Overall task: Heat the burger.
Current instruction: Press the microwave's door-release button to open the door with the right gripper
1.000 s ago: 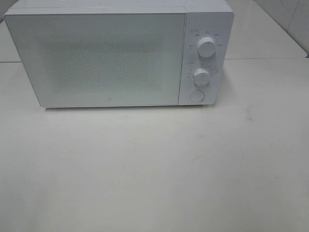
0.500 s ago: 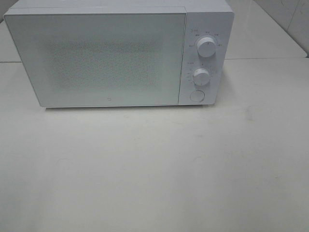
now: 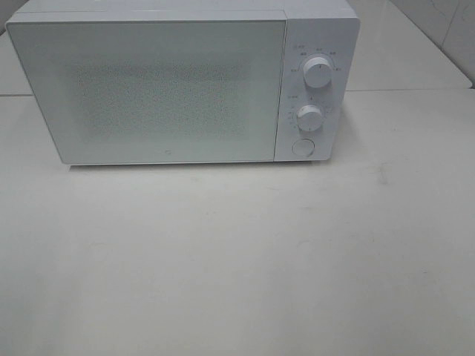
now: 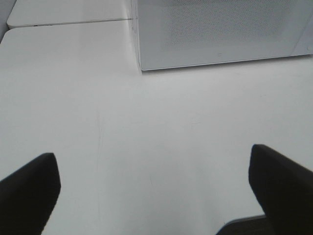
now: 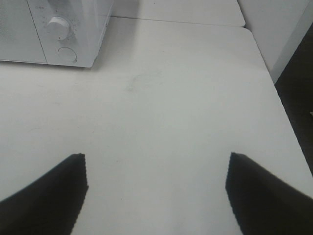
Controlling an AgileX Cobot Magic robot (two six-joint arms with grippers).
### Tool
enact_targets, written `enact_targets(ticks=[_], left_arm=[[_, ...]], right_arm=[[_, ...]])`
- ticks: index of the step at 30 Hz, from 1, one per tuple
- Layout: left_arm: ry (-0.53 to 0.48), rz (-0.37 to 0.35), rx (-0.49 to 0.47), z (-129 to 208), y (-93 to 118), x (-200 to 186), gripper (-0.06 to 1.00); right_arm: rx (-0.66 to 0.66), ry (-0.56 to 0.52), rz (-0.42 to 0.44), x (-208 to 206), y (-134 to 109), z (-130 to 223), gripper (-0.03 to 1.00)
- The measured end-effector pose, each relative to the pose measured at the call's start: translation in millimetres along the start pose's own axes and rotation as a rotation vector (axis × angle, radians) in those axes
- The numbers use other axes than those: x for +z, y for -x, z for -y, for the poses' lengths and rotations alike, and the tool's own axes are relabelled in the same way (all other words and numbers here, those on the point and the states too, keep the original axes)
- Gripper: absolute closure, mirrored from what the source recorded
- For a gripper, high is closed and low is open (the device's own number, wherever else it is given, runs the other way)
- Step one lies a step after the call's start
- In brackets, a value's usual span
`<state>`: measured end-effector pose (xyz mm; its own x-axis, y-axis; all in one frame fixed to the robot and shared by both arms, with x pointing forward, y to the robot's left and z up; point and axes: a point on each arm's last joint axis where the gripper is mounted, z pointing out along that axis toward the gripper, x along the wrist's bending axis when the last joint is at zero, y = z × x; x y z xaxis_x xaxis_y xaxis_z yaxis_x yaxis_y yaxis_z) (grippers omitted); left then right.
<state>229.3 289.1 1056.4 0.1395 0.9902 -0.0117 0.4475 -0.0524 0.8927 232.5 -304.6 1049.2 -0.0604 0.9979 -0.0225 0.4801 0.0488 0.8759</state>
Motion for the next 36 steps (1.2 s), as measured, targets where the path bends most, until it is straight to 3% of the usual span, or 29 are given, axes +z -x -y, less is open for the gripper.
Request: enact_targets(ticks=[15, 30, 36], left_arm=[[0.0, 0.0, 0.0, 0, 0, 0, -0.02], [0.0, 0.0, 0.0, 0, 0, 0, -0.02], [0.0, 0.0, 0.0, 0, 0, 0, -0.02]], right_arm=[[0.001, 0.003, 0.001, 0, 0, -2, 0.2], [-0.01, 0.109, -0.016, 39, -4, -55, 0.2], [-0.015, 0.101, -0.022, 64, -6, -71, 0.2]])
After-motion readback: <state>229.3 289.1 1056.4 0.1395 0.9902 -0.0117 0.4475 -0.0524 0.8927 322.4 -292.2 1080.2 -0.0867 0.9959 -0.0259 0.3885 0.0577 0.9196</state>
